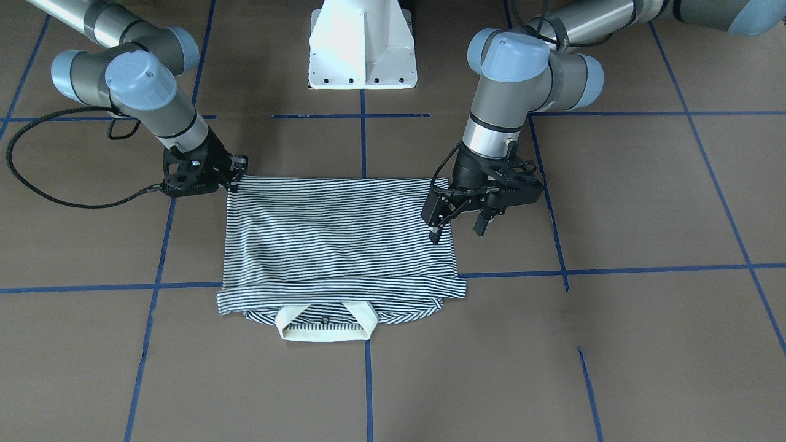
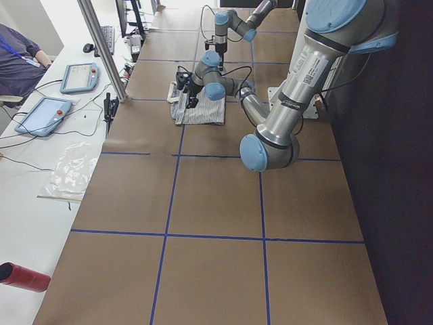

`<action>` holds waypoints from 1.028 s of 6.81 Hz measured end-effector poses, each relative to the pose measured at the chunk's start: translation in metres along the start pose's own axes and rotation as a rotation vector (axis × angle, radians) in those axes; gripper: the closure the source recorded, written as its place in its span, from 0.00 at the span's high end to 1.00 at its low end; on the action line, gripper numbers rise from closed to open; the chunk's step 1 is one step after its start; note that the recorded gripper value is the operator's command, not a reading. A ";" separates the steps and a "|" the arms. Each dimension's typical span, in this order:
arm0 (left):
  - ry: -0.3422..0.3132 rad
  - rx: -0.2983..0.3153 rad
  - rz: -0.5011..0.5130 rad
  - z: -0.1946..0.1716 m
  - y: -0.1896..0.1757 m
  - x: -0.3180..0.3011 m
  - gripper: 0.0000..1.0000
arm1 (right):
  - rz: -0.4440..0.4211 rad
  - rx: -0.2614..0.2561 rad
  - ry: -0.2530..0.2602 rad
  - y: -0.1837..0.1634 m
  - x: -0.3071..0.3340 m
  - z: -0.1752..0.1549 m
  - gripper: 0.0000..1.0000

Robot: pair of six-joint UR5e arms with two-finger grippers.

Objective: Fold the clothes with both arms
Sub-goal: 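Drag the folded shirt sideways with the right gripper while the left arm withdraws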

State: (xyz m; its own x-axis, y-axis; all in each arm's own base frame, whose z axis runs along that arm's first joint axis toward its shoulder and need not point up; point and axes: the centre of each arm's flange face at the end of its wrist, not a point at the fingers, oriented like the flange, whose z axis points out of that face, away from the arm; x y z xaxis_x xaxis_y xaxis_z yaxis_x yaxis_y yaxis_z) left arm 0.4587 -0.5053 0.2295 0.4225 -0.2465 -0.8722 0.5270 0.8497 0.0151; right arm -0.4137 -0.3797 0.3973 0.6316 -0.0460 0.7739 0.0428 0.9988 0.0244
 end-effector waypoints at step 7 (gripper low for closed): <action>0.003 -0.131 0.022 -0.027 0.092 0.021 1.00 | -0.049 -0.279 -0.097 0.152 0.018 -0.041 1.00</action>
State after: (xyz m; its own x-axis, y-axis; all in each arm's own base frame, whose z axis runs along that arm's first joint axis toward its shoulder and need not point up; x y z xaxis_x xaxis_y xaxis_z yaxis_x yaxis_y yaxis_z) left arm 0.4960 -0.4200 0.1989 0.4304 -0.2256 -0.8740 0.4167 0.9086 -0.0293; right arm -0.3642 -0.2299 0.3894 0.5469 -0.0784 0.8336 0.2905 0.9515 -0.1011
